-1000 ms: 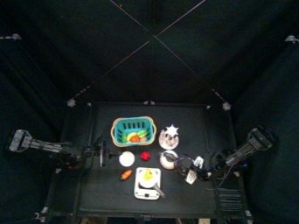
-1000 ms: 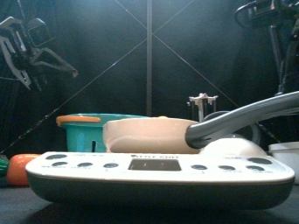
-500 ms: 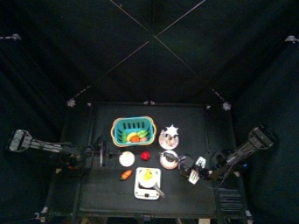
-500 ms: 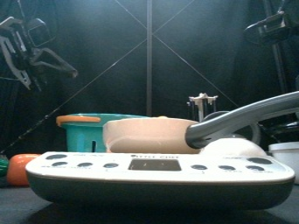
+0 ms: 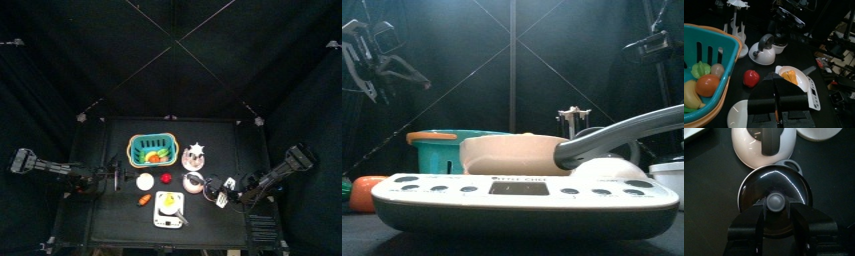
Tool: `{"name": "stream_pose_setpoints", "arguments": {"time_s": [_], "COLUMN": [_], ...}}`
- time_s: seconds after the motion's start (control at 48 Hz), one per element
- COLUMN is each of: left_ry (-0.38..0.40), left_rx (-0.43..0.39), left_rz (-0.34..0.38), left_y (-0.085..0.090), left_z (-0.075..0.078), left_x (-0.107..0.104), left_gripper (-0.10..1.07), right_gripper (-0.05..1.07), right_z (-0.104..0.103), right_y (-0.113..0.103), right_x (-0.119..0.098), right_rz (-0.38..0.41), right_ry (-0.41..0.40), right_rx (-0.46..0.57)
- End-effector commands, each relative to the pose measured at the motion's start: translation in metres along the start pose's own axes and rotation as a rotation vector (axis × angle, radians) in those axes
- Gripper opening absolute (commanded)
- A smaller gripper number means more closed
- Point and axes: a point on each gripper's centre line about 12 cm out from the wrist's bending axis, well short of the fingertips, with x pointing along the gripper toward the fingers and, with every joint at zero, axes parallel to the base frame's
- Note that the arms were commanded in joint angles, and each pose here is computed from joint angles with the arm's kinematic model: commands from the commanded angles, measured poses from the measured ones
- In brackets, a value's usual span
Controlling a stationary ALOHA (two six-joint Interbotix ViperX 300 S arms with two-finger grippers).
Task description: Place pot lid on pot
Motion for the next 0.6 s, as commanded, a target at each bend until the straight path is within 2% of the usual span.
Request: {"name": "stream_pose_setpoints", "arguments": {"time_s": [0.0, 0.312, 0.5, 0.583], "left_ry": [-0.014, -0.013, -0.013, -0.013], "left_rx": [-0.003, -0.003, -0.003, -0.003], "left_rz": [-0.005, -0.004, -0.004, -0.004], "left_y": [-0.002, -0.002, -0.002, -0.002], "left_z": [0.005, 0.004, 0.004, 0.004], "left_x": [0.002, 0.001, 0.001, 0.001], "left_gripper": [-0.03, -0.03, -0.03, -0.03], "right_gripper": [0.58, 0.58, 0.58, 0.59], "right_z": [0.006, 0.003, -0.005, -0.008], "right_y": [0.001, 0.003, -0.004, -0.003], "right_x": [-0.005, -0.003, 0.005, 0.006], "right_rz": [0.020, 0.055, 0.042, 0.060], "right_ry": [-0.025, -0.018, 0.020, 0.026], "right_rx": [0.007, 0.011, 0.034, 0.034]}}
